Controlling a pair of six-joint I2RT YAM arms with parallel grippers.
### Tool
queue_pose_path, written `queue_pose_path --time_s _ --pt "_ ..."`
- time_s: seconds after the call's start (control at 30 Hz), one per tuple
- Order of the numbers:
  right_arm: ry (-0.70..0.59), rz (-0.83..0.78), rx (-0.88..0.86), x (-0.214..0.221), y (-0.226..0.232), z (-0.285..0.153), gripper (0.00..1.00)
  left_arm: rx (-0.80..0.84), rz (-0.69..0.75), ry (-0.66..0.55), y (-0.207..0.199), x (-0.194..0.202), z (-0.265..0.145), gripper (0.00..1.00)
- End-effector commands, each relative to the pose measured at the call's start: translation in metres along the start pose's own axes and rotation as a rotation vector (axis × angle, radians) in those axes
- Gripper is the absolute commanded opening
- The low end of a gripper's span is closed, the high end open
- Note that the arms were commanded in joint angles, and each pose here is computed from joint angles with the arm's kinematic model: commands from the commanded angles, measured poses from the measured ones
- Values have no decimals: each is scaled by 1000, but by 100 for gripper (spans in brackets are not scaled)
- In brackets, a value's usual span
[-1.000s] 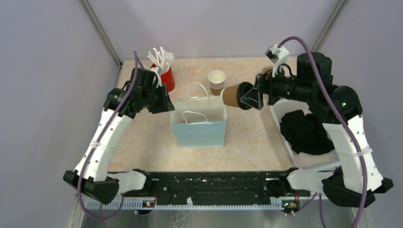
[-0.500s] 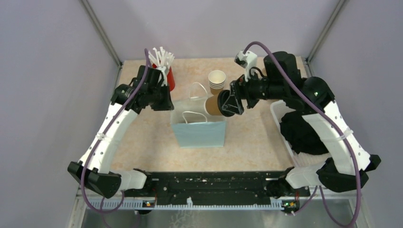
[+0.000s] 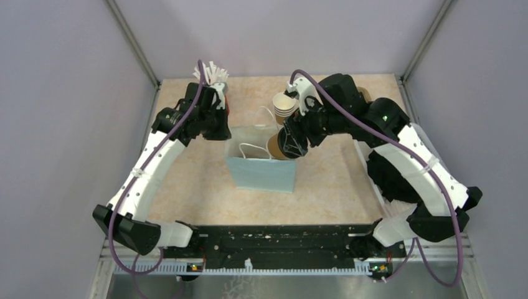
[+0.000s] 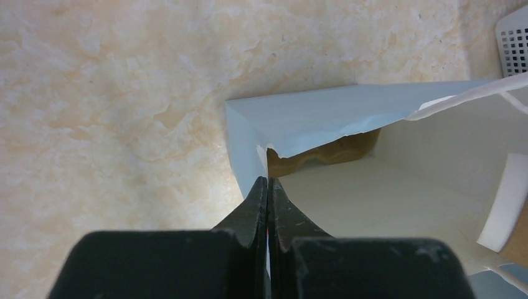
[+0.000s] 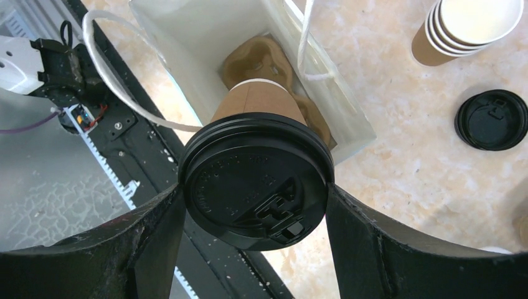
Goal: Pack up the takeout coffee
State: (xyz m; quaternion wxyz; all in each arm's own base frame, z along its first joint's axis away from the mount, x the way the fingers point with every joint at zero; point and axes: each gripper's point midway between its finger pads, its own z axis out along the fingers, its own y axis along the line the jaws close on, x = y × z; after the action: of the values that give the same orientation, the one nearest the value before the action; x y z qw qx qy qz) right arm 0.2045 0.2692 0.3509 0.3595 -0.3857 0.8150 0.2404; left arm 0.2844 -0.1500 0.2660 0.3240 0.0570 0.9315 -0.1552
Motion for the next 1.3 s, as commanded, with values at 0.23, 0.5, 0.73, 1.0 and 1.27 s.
queue_pose_path --time_s 0.23,0.5,0.73,1.0,1.27 --pt "-11 -80 59 -11 8 1 56 135 133 -238 -32 -56 -23 0" --pt "-16 -172 230 -6 17 11 54 189 146 -316 -41 -53 -32 0" --pt "-18 -265 305 7 35 26 53 215 177 -420 -39 -45 -37 0" --pt "-20 -364 331 10 47 42 52 226 193 -450 -33 -26 -41 0" --pt "35 -438 318 21 61 67 52 216 130 -471 -23 -7 -41 0"
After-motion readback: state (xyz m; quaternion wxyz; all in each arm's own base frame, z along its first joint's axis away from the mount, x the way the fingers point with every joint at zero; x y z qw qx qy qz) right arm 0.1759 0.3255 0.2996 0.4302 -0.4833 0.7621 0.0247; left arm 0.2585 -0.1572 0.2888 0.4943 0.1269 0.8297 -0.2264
